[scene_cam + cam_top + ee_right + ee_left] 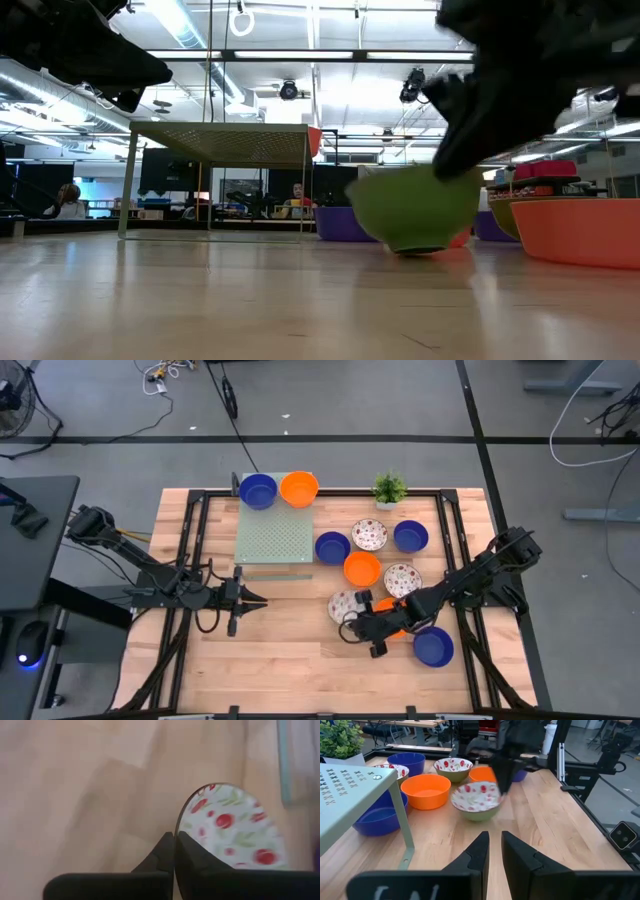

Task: Pick & Place Mini bowls
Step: Put the left bottom white bowl on the shelf

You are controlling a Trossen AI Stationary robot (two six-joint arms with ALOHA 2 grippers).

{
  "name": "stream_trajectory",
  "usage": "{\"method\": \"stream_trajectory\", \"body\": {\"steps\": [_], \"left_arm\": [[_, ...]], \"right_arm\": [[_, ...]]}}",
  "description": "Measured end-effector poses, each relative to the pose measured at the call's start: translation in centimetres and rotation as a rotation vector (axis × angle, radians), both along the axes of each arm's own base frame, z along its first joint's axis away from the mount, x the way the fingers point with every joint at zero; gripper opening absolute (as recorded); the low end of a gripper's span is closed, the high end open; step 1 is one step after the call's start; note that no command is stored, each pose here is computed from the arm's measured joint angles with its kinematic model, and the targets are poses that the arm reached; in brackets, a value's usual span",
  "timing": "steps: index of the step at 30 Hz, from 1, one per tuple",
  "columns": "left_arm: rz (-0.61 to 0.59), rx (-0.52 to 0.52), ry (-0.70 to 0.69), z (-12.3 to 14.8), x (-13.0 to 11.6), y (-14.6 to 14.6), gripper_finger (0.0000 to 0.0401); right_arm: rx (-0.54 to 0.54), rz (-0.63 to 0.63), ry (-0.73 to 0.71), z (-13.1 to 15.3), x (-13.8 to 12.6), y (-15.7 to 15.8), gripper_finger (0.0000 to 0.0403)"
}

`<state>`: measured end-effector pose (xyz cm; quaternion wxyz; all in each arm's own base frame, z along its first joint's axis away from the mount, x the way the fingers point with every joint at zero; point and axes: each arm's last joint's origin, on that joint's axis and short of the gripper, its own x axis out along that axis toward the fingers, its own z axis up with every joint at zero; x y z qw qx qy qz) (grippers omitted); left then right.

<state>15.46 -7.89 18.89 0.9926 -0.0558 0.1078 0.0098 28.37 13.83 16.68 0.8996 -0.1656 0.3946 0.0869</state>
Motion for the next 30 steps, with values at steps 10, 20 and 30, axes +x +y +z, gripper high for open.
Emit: {"method": "stream_trajectory", "body": {"steps": [10, 20, 30], "left_arm": [[-0.005, -0.005, 0.000, 0.0, 0.0, 0.0, 0.0053], [-0.006, -0.004, 0.000, 0.0, 0.0, 0.0, 0.0053], [-0.006, 0.007, 0.000, 0.0, 0.0, 0.0, 0.0053]], "right_arm": [[-0.162, 0.187, -0.281, 9.5, 5.0, 0.1, 0.0002], [-0.266, 0.192, -0.460, 17.6, 9.2, -9.3, 0.0001], [-0.266, 0.200, -0.384, 16.0, 14.6, -15.2, 0.0000]]}}
